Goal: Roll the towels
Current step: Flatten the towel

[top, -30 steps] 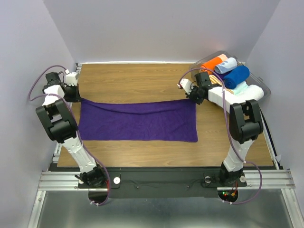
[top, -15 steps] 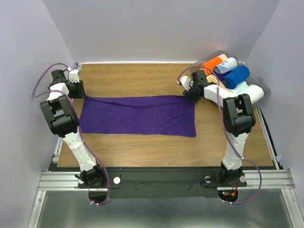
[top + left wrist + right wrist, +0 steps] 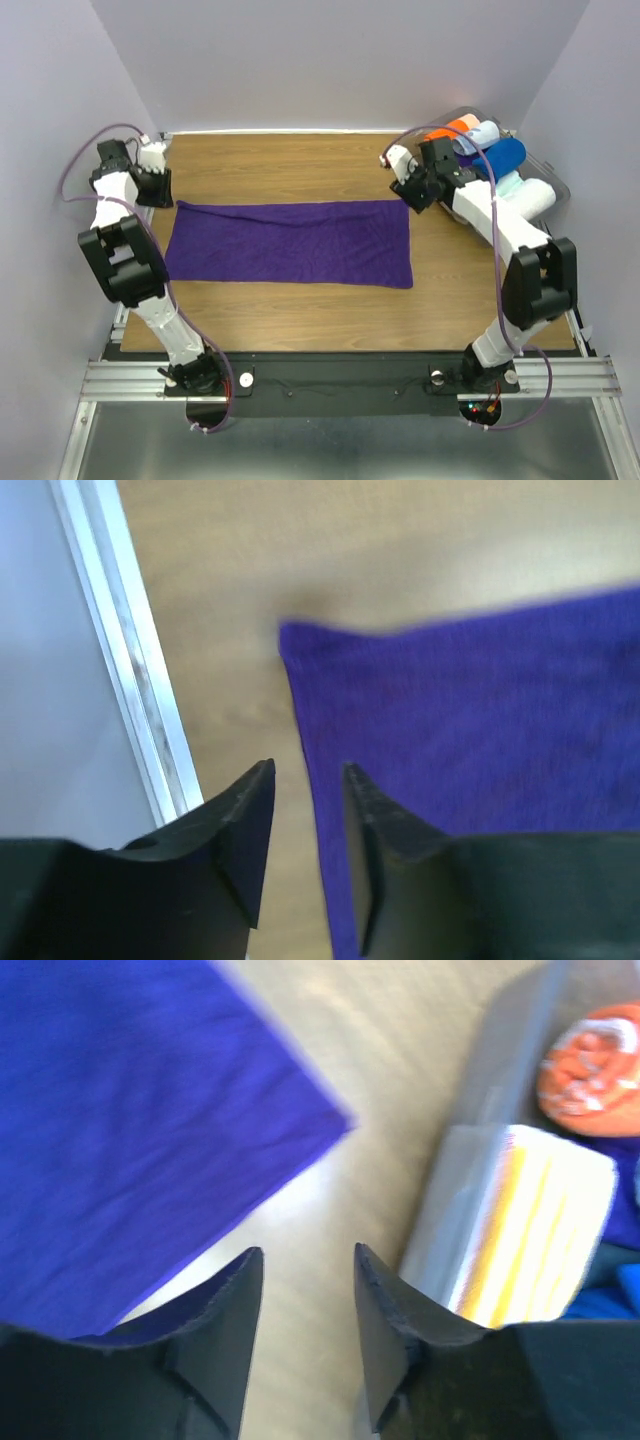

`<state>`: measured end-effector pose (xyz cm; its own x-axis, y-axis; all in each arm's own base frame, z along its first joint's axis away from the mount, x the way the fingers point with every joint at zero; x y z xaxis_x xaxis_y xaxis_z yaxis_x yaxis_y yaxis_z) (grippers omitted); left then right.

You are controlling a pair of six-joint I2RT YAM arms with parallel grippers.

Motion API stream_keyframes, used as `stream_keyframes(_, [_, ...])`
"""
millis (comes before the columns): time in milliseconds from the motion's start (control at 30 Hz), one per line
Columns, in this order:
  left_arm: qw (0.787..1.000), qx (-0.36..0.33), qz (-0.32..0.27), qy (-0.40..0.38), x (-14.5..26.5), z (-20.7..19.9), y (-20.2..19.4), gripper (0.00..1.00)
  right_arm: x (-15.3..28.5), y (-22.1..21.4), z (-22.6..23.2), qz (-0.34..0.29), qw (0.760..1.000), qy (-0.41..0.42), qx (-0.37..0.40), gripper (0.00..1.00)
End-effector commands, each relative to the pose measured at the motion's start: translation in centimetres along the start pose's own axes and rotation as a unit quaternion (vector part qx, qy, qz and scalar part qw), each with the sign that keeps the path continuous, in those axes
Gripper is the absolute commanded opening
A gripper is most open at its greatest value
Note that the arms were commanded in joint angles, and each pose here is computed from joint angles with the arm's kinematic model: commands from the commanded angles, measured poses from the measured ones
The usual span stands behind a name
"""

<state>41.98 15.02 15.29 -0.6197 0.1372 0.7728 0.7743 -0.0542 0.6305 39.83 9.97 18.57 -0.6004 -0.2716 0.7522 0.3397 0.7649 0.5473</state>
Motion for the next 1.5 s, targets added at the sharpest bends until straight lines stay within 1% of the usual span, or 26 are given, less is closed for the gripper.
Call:
stream_keyframes(0, [0.993,-0.058,0.096,-0.028,2.9,-2.2,-6.0,0.4,1.4,-3.0,6.5,0.058,0.989,0.137,0.004,0.44])
stream_keyframes(33, [0.991,-0.062,0.115,-0.036,3.2,-3.1,-7.9,0.39,1.4,-3.5,7.3,0.066,0.986,0.152,0.003,0.43])
stream_keyframes(67, [0.989,-0.076,0.126,-0.035,3.4,-3.1,-8.9,0.38,1.4,-4.4,8.4,0.079,0.982,0.17,0.004,0.43])
stream_keyframes(133, [0.985,-0.082,0.145,-0.036,3.6,-3.5,-10.5,0.35,1.3,-5.3,10.0,0.092,0.978,0.19,0.009,0.4])
stream_keyframes(167, [0.982,-0.089,0.161,-0.04,3.7,-3.9,-11.9,0.35,1.2,-6.4,10.9,0.106,0.974,0.202,0.009,0.39])
stream_keyframes(233, [0.981,-0.092,0.166,-0.035,3.9,-4.2,-12.9,0.35,0.8,-7.2,11.9,0.119,0.97,0.213,0.013,0.39])
stream_keyframes(267, [0.979,-0.092,0.178,-0.035,3.8,-4.4,-14.2,0.34,0.5,-7.7,12.3,0.131,0.967,0.217,0.015,0.38])
stream_keyframes(333, [0.977,-0.094,0.187,-0.029,3.7,-4.5,-15.1,0.34,0.1,-8.7,12.7,0.146,0.964,0.22,0.017,0.38])
stream_keyframes(367, [0.975,-0.094,0.201,-0.028,3.6,-4.6,-16.3,0.34,-0.2,-9.3,12.8,0.158,0.963,0.218,0.02,0.37])
stream_keyframes(500, [0.971,-0.093,0.22,-0.029,3.9,-4.9,-17.9,0.34,-0.3,-11.4,13.4,0.195,0.956,0.217,0.032,0.34])
stream_keyframes(700, [0.965,-0.1,0.242,-0.024,5.3,-4.9,-19.3,0.34,1.9,-14.5,14.1,0.236,0.948,0.203,0.065,0.27])
stream_keyframes(800, [0.964,-0.1,0.245,-0.026,6.0,-4.5,-19.3,0.34,2.8,-15.0,13.8,0.242,0.948,0.192,0.071,0.26])
stream_keyframes(833, [0.965,-0.101,0.242,-0.023,6.2,-4.4,-19.2,0.34,3.3,-14.2,13.4,0.228,0.954,0.182,0.065,0.26])
stream_keyframes(867, [0.966,-0.103,0.234,-0.027,6.3,-4.4,-18.7,0.35,3.3,-12.5,12.4,0.203,0.963,0.167,0.057,0.26])
stream_keyframes(933, [0.969,-0.101,0.225,-0.027,6.4,-4.3,-18.1,0.35,3.4,-9.8,11.9,0.158,0.973,0.168,0.017,0.26])
stream_keyframes(967, [0.971,-0.099,0.213,-0.036,6.3,-4.5,-17.5,0.36,3.3,-6.9,10.9,0.113,0.979,0.172,0.004,0.26])
stream_keyframes(1000, [0.972,-0.096,0.21,-0.04,6.4,-4.6,-17.2,0.37,3.4,-5.6,10.8,0.095,0.979,0.176,-0.025,0.26])
stream_keyframes(1133, [0.978,-0.086,0.184,-0.049,6.4,-4.7,-15.7,0.41,2.8,-1.7,10.9,0.039,0.972,0.216,-0.079,0.26])
stream_keyframes(1267, [0.984,-0.085,0.152,-0.039,6.4,-4.5,-14.3,0.46,0.5,-2.9,12.6,0.067,0.963,0.247,-0.083,0.25])
stream_keyframes(1333, [0.985,-0.081,0.144,-0.041,6.1,-4.4,-13.8,0.46,-0.6,-3.5,13.3,0.076,0.963,0.246,-0.076,0.24])
stream_keyframes(1467, [0.987,-0.067,0.134,-0.053,4.8,-4.2,-13.2,0.47,-1.7,-5.9,14.7,0.119,0.959,0.249,-0.063,0.24])
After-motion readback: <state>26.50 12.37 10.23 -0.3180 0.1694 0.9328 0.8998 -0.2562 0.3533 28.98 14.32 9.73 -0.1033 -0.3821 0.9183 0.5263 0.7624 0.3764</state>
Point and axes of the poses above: each gripper's point midway between its finger pads, its own x axis back along the fingers, its own z axis along the line the jaws close on, y = z × x, the point moved 5 cm from there along x, back along the fingers, and after that the axes turned 4 degrees about x, right-handed, at the moved point
